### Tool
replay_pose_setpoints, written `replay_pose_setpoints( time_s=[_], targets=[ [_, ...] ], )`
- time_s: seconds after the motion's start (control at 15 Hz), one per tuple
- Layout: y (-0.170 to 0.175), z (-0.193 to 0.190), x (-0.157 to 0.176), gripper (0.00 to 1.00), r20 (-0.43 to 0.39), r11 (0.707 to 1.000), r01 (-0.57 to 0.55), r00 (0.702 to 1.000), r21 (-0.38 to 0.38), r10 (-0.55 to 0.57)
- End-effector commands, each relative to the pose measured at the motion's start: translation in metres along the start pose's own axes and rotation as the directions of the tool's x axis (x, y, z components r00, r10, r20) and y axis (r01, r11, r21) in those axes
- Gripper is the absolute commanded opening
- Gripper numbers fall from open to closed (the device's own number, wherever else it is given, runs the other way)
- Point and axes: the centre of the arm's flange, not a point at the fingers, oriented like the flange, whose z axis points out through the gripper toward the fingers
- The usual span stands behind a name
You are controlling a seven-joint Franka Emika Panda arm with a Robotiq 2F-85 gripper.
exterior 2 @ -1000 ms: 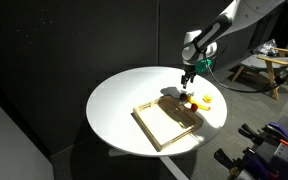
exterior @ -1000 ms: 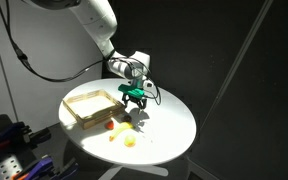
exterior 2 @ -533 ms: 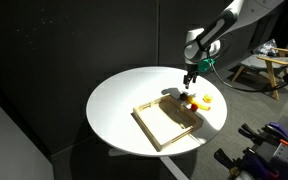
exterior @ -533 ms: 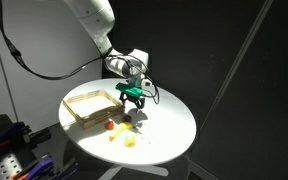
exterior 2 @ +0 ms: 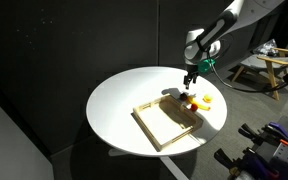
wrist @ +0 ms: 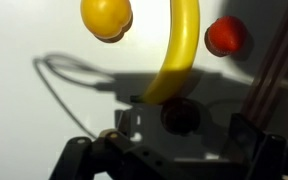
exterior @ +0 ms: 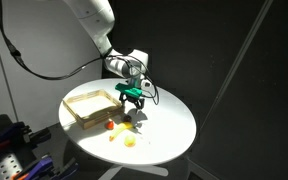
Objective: Put the plum in the crate
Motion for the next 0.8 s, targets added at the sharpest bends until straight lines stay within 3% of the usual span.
replay_pose_setpoints(
  time_s=[0.0,0.73],
  targets=[
    [-0.002,0.004,0.002,1.0,-0.013,1.0,0.007,1.0,0.0,-0.007],
    [-0.01,0.02,0.02,1.0,-0.047,0.999,0.03,0.998,-0.019,-0.031]
  ],
)
